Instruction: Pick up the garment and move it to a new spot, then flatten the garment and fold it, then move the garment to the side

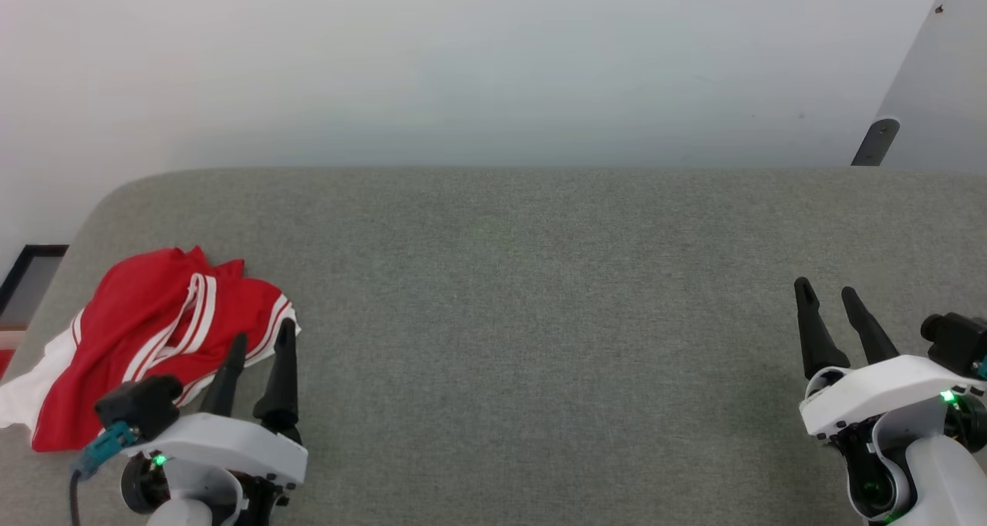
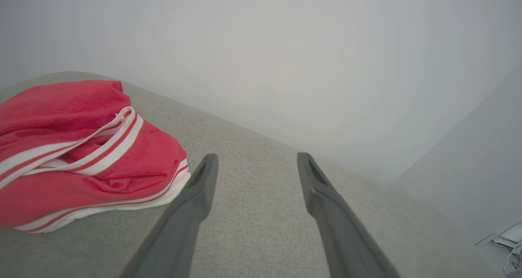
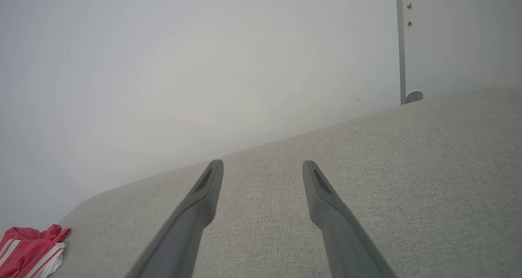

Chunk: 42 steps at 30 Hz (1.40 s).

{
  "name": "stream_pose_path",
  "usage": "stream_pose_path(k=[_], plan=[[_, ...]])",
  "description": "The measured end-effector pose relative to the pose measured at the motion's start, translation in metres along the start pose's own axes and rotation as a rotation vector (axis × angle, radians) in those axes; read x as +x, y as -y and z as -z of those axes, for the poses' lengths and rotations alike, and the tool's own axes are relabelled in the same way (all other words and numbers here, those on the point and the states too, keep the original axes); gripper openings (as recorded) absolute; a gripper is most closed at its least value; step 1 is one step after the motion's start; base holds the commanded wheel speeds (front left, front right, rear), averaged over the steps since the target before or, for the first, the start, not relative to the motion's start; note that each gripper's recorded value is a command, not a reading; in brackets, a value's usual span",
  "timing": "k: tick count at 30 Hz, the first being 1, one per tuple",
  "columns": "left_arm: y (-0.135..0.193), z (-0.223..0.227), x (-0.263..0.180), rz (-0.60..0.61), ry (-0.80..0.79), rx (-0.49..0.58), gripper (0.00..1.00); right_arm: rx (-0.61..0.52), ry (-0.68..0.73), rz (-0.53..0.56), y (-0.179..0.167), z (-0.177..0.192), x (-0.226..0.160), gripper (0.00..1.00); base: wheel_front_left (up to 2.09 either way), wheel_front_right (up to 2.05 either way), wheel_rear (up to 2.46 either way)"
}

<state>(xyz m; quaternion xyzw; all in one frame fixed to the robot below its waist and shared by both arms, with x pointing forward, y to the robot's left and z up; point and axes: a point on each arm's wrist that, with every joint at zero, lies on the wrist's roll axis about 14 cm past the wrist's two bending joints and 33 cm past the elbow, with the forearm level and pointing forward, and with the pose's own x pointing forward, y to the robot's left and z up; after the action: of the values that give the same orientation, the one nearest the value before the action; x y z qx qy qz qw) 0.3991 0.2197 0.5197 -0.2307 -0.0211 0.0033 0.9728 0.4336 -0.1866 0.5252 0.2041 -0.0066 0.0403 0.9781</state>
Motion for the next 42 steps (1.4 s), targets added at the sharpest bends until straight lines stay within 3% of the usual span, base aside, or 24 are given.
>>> stream_pose_path(k=[42], plan=[[-0.002,-0.004,-0.006,0.06,0.017,0.367,1.0,-0.312,0.023,-0.024,0.008,-0.008,0.002,1.0,0.0,0.0,0.0]])
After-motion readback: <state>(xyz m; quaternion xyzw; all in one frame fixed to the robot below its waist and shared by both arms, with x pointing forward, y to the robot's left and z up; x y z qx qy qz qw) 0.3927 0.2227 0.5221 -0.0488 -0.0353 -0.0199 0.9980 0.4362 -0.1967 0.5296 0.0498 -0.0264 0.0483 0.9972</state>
